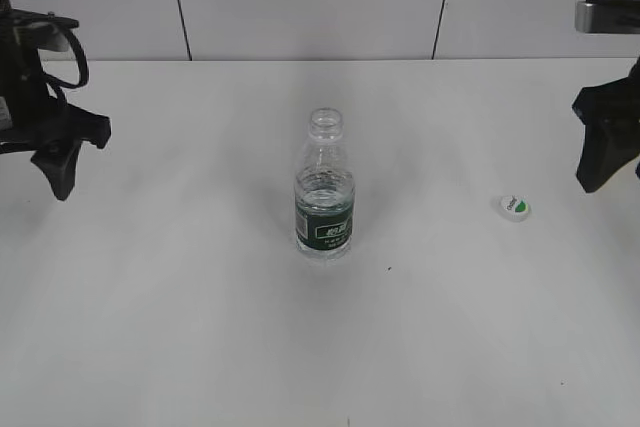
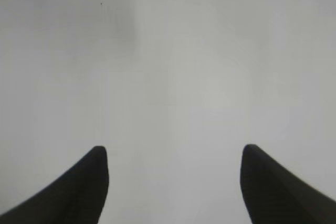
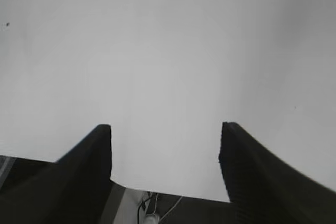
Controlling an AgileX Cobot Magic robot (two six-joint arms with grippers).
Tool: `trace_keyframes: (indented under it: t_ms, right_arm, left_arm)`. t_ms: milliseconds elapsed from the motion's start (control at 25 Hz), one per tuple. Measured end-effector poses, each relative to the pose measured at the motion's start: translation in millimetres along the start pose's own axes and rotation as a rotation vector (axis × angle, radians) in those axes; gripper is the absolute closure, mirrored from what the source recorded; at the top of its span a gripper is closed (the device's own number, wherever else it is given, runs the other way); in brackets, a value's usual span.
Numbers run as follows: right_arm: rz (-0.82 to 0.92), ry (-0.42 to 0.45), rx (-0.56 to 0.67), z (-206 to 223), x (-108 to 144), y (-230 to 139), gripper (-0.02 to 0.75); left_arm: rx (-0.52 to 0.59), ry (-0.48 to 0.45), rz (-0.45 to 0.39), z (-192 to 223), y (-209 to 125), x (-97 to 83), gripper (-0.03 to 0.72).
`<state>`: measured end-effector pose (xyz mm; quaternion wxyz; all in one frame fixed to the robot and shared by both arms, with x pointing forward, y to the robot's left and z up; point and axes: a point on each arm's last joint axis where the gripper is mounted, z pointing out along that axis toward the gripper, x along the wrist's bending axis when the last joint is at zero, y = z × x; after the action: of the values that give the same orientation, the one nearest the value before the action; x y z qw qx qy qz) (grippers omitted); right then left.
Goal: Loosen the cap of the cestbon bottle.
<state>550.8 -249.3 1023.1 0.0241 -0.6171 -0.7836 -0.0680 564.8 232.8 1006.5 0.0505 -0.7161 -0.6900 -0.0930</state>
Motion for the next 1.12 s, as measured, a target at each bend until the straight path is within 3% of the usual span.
trace_keyframes:
  t_ms: [200,480,800,960,1120]
  right_arm:
    - [-0.006,-0.012,0.037,0,-1,-4,0.246]
    - [-0.008,-0.015,0.044,0,-1,-4,0.260]
    - [0.004,0.001,0.099,7,4,-49,0.265]
    - [-0.001,-0.002,0.065,-8,9,-81,0.265]
    - [-0.017,-0.016,-0.058,-35,17,-113,0.265]
  left_arm:
    - [0.029,-0.077,0.060,-6,-6,-5.4,0.212]
    - [0.040,-0.130,0.057,-9,-13,-9.0,0.221]
    - [0.039,-0.138,0.053,-24,-74,7.9,0.227]
    - [-0.072,-0.162,0.041,-36,-114,19.7,0.227]
    - [-0.210,-0.191,0.025,-47,-152,31.0,0.236]
